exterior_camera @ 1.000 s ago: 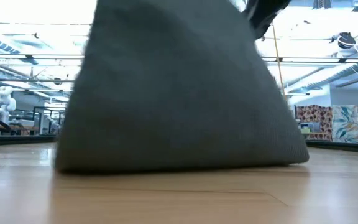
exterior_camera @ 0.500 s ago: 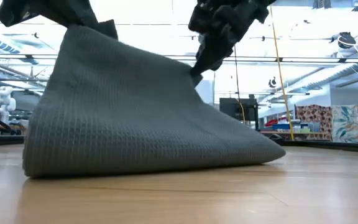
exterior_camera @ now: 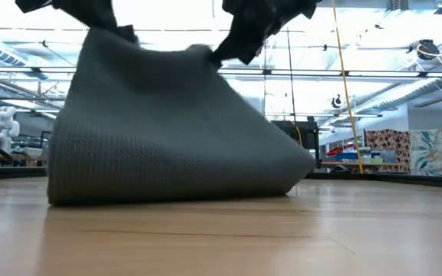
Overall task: Roll towel into tight, uniform cylinder
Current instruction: Roll the gray towel
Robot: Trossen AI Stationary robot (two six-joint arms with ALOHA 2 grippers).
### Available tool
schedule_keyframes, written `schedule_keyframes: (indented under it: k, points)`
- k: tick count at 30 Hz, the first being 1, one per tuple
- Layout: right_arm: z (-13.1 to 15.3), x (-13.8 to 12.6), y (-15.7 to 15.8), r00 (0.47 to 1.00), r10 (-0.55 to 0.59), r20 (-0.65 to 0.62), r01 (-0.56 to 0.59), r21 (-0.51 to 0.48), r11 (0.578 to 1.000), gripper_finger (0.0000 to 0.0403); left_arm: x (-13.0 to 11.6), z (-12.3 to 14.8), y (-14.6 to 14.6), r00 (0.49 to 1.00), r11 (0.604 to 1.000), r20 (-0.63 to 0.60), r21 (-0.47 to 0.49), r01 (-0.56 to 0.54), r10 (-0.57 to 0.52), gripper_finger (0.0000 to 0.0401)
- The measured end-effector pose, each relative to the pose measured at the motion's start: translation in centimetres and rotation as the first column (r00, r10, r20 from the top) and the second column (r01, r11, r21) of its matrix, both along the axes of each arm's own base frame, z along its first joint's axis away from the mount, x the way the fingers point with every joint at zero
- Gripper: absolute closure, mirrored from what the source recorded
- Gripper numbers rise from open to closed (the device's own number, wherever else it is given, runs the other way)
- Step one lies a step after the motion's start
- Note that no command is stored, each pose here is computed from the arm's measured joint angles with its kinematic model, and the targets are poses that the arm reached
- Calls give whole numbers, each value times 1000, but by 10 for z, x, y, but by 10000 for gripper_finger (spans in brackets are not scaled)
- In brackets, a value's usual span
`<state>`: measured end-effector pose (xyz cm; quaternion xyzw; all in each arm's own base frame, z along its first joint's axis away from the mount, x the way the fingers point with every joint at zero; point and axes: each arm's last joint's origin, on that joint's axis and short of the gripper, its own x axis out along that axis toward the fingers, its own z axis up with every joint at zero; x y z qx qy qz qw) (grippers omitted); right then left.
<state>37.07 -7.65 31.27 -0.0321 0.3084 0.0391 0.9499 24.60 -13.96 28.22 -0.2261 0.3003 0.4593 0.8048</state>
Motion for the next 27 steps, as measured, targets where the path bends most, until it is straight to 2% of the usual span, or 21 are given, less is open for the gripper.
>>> schedule_keyframes:
  k: [5, 10, 15, 20, 27]
  points:
    - [-17, 9, -18, 998, -61, -16, 61, -11, 998, 403, -6, -10, 11, 995, 998, -86, 39, -51, 54, 400]
    - [-40, 23, -35, 996, -89, -20, 89, -7, 996, 403, -5, -25, 15, 992, 996, -107, 52, -65, 71, 400]
    - [-61, 37, -47, 990, -140, -11, 139, -46, 989, 403, -6, -40, 32, 979, 990, -166, 92, -107, 121, 400]
    - [-74, 39, -57, 982, -183, -36, 180, -61, 982, 403, -7, -53, 50, 952, 987, -277, 128, -99, 132, 398]
    - [-91, 44, -64, 979, -197, -57, 194, -67, 979, 403, -8, -63, 61, 928, 985, -346, 149, -88, 135, 395]
